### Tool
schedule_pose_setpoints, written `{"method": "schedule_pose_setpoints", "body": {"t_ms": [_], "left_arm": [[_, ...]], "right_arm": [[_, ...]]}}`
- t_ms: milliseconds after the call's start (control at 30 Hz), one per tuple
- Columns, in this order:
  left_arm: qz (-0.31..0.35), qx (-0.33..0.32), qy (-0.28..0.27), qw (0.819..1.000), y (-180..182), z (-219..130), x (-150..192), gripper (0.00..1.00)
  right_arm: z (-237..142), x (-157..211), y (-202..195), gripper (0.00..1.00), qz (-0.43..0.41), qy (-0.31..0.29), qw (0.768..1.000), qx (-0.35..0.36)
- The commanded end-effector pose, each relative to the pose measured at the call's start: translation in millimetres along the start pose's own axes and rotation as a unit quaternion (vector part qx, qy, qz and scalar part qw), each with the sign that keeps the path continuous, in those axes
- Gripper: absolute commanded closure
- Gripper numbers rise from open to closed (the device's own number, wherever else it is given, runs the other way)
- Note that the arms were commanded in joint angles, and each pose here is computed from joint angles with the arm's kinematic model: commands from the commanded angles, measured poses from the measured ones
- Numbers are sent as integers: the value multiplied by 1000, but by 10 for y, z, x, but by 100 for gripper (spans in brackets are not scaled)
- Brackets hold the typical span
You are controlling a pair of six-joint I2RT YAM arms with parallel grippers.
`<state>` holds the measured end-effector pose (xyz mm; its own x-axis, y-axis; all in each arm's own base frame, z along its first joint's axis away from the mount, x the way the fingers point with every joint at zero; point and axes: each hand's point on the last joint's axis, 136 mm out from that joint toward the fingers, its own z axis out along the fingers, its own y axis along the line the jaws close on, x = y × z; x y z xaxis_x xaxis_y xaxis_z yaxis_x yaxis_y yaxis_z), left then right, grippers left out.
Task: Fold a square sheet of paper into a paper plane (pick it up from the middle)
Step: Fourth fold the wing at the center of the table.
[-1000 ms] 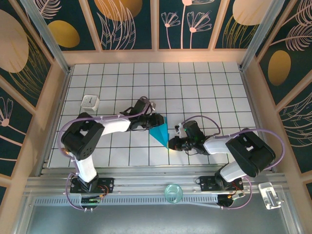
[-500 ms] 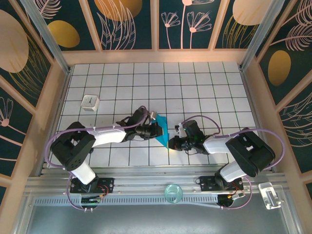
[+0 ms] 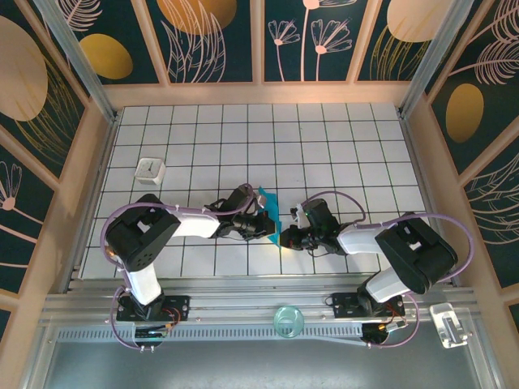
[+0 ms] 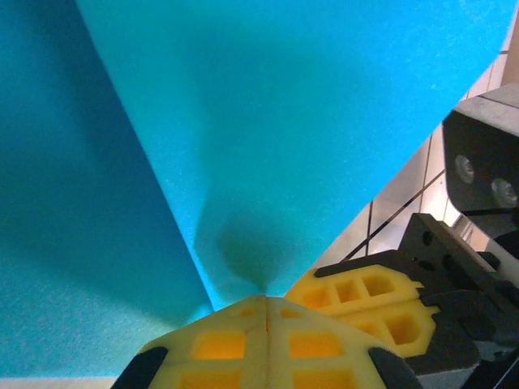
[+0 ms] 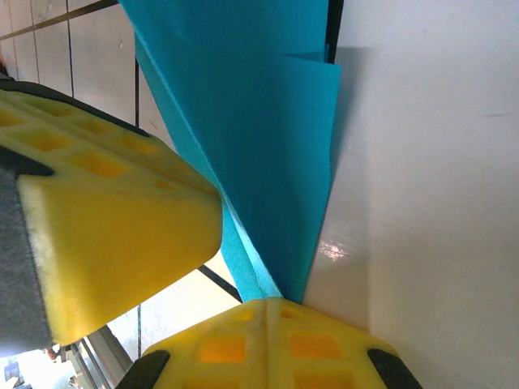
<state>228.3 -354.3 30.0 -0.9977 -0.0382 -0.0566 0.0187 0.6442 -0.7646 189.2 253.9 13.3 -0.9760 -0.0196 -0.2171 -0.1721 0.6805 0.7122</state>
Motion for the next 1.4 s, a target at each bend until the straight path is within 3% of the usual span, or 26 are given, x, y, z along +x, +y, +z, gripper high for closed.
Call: {"method": "schedule_pose_setpoints", "body": {"t_ms": [0,433,767,1367], "left_arm": [[-6,13,11,1000,-22,75,30,100],[-16,-43,2,999,251,127,-2,100],[-15,-47,-6,999,267,110,-100,100],[-15,-61,-22,998,411,33,-460,100]], "right_arm": [[-2,417,-669,100,52,51,988,135],[-15,522,-765,100,51,71,978,189],[-39,688,-916,100,44,104,965,239],[-93,838,-1062,100,45,123,955,264]]}}
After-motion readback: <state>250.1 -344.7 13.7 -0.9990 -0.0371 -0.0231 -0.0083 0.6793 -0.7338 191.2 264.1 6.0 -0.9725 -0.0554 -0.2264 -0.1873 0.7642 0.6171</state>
